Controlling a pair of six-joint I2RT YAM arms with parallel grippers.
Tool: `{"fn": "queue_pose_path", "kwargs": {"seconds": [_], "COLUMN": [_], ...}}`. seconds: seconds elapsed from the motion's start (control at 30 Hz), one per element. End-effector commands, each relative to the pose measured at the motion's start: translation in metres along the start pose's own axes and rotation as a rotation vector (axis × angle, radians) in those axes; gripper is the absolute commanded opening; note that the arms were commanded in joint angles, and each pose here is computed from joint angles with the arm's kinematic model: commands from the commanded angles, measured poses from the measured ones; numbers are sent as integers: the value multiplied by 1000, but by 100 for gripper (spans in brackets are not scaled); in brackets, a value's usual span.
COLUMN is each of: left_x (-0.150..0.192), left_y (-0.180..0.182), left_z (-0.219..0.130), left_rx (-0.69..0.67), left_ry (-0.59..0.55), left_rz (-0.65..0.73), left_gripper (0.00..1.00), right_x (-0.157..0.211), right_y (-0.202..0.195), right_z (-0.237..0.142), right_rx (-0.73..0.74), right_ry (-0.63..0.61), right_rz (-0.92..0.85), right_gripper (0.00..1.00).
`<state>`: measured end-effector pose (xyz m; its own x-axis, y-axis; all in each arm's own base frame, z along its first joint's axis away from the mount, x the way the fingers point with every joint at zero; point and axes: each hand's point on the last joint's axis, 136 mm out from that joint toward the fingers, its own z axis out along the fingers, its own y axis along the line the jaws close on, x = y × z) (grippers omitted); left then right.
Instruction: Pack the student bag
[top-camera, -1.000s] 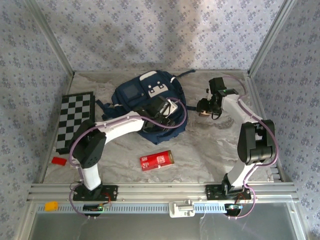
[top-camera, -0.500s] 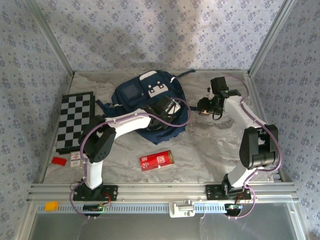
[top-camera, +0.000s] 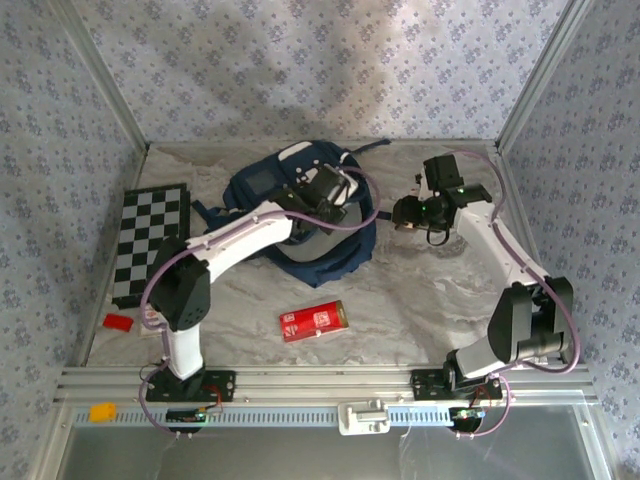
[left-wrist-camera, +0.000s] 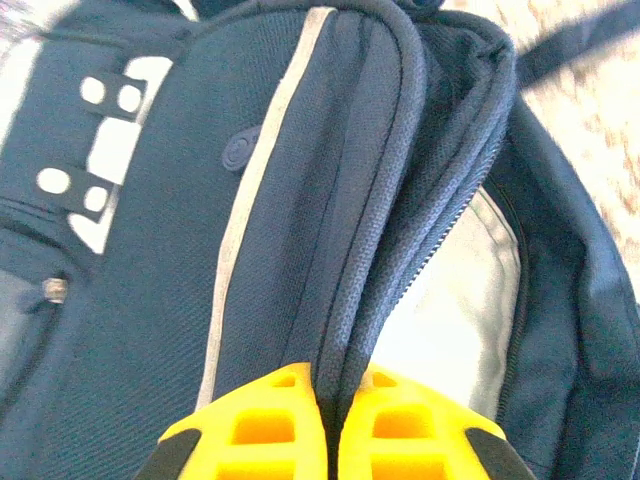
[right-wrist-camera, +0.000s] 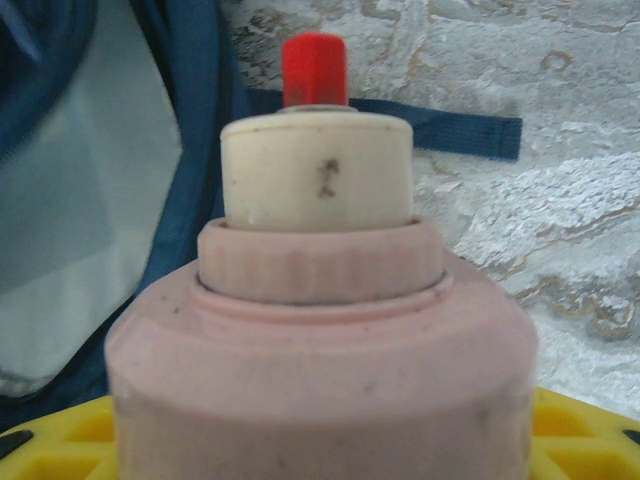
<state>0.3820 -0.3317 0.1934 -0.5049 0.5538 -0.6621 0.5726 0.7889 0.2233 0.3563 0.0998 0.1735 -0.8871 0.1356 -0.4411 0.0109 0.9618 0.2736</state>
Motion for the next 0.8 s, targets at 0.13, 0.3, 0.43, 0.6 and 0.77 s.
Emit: {"fn": "queue_pose_path", "kwargs": {"seconds": [0.13, 0.3, 0.43, 0.6, 0.77], "left_x": [-91, -102, -100, -108, -105], "left_y": [40, 44, 48, 61, 66], "left_z": [-88, -95, -92, -102, -99], "left_rx": [-37, -46, -54, -54, -20], "left_ry": [-252, -264, -252, -282, -278], "left_rz": [-186, -194, -227, -283, -326], "left_gripper": [0, 0, 0, 0, 0], "right_x": [12, -1, -19, -28, -26], "right_y": [67, 125, 161, 176, 174], "right_z": [-5, 35, 77, 119, 137], "right_rx": [-93, -116, -135, -124, -97], "right_ry": [13, 6, -38, -56, -69], "right_rz": [-80, -176, -251, -315, -352], "right_gripper": [48, 48, 48, 48, 57]}}
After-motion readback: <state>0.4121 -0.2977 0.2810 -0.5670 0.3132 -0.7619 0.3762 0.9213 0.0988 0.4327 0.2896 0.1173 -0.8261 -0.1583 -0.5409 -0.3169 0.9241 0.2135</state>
